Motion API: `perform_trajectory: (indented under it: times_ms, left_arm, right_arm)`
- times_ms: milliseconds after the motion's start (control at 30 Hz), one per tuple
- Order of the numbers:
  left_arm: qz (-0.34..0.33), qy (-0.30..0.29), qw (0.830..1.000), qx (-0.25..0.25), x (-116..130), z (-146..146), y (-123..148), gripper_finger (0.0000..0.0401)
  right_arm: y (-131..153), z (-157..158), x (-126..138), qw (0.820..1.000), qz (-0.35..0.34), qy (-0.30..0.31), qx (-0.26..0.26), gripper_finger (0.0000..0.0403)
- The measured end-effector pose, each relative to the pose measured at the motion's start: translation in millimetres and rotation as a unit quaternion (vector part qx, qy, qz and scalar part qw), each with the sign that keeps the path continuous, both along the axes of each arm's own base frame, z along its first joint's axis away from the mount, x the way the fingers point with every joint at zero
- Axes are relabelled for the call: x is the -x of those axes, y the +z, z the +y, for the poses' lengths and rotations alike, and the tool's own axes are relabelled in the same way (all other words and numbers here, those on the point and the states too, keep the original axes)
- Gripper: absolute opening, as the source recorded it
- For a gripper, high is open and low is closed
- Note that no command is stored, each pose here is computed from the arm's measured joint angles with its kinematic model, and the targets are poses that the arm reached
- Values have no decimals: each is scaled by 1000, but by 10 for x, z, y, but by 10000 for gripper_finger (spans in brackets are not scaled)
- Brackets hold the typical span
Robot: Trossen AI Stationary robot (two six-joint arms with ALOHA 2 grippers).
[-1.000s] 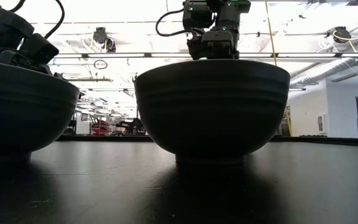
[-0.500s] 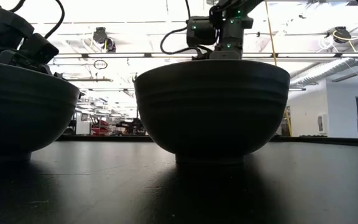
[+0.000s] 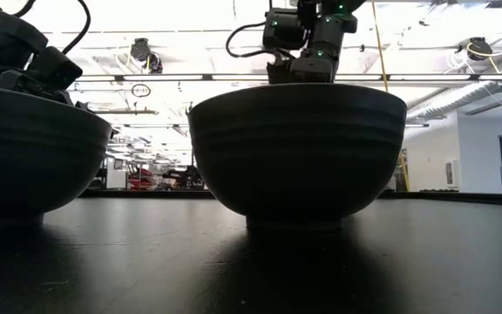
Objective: Nest bowls inside each other
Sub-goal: Stack the pink bowl on top of the white bowl
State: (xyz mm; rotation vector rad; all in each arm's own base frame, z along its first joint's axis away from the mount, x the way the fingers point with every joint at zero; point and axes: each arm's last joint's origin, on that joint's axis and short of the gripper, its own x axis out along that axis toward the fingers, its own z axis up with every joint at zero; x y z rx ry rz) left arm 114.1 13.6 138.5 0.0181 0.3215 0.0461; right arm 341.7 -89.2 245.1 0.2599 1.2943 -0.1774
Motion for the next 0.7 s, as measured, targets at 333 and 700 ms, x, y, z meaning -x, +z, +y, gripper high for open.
perform_trajectory:
  times_ms: [333,700]
  left_arm:
    - [0,0,1000,0,0,1,-1,56]
    - [0,-1,1000,-3,0,0,0,56]
  right_arm:
    - [284,39,126,998,-53,20,-20,220]
    - [337,52,192,999,-45,-7,-29,217]
